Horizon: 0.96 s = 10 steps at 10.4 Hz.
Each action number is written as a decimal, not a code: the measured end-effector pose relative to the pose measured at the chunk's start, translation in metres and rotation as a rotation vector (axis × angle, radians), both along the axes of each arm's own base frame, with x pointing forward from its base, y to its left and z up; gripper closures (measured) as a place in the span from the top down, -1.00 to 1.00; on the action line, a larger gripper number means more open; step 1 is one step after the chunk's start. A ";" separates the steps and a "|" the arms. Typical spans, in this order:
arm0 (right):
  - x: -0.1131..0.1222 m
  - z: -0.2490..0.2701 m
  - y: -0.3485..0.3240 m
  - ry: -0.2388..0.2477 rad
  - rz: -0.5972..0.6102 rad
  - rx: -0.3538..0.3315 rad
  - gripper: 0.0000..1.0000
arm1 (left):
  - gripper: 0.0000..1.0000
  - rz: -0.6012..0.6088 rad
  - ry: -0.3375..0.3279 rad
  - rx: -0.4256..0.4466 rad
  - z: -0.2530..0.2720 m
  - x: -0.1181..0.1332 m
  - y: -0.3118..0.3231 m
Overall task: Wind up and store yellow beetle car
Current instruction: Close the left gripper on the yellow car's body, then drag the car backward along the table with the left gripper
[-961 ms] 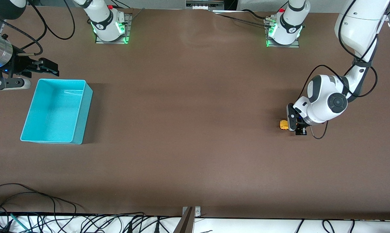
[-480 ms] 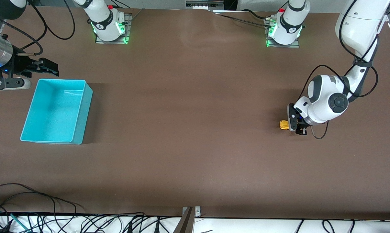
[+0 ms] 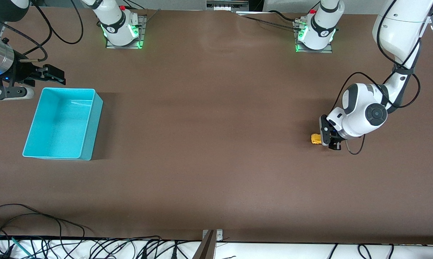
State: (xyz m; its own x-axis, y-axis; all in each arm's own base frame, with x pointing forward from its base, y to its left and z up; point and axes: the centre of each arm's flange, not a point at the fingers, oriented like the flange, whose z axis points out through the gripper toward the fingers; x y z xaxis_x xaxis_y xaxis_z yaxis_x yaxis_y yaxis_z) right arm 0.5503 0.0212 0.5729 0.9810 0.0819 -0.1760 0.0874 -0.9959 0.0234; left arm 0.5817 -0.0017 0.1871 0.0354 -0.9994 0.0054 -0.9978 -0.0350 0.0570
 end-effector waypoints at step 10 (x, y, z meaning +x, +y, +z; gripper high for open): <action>0.000 0.000 0.000 0.000 0.000 0.000 1.00 | -0.10 -0.054 -0.035 -0.011 0.001 0.003 0.173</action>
